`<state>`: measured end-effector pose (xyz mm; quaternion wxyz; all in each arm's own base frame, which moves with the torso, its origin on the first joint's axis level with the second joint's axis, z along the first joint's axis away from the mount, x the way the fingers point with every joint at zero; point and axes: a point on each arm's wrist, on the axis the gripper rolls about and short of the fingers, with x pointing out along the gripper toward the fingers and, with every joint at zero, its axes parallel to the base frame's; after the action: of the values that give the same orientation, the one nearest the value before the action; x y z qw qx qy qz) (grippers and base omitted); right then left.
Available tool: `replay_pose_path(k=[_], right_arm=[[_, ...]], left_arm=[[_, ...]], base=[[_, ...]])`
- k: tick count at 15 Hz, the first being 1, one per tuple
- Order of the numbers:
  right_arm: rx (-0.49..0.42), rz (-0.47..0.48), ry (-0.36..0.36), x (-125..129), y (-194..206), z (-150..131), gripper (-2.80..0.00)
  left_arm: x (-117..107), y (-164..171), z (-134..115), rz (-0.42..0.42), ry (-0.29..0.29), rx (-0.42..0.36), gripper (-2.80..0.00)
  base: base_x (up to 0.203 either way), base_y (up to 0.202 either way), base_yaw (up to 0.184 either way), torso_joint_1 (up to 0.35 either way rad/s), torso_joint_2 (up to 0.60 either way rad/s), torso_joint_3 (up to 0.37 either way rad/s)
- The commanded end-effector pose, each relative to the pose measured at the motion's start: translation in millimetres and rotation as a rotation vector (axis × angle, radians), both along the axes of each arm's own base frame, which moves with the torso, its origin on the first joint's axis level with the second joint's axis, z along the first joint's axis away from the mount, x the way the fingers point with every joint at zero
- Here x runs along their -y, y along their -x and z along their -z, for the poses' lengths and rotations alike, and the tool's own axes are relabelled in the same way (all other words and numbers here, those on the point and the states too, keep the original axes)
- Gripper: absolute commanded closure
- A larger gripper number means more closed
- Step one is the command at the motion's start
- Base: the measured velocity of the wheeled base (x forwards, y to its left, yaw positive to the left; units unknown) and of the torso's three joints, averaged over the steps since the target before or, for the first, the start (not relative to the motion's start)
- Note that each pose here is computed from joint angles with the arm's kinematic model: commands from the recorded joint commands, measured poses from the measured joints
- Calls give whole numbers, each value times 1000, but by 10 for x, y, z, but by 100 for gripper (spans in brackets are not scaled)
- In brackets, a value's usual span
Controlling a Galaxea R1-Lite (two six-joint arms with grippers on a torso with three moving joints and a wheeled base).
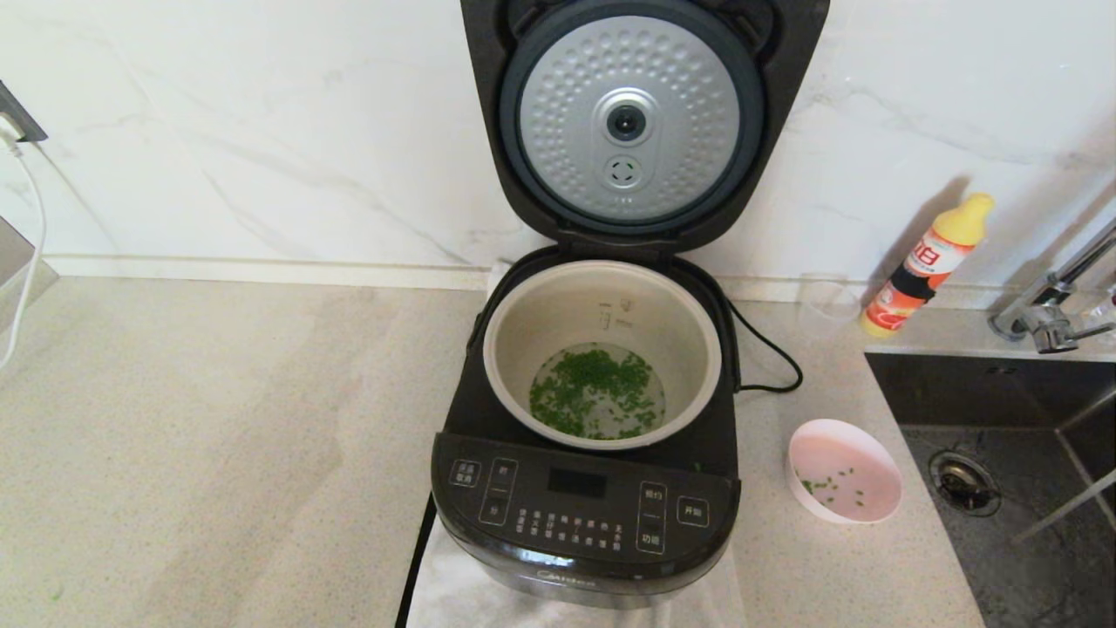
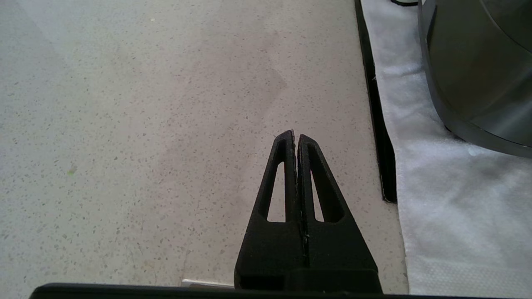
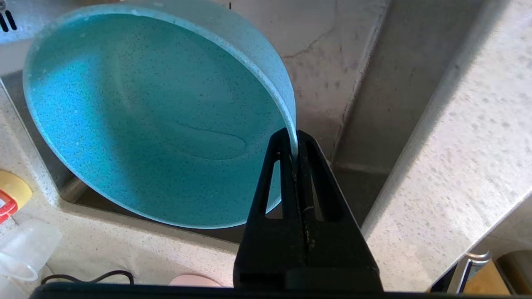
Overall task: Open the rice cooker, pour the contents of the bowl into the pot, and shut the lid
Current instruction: Fill a bowl with water from the tap
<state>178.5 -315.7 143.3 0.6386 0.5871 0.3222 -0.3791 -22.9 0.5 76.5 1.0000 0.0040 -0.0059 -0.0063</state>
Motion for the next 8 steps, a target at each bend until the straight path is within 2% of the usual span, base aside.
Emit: replay_pose_path(k=[1,8], right_arm=[[6,-4,-8,35,-86,27,0],[28,24,-30,140,-346,88,0]], left_arm=[[0,-7,25,0,0,-9,0],[0,-7,25,0,0,-9,0]], base=[[0,0,0,0,0,0],[0,0,0,0,0,0]])
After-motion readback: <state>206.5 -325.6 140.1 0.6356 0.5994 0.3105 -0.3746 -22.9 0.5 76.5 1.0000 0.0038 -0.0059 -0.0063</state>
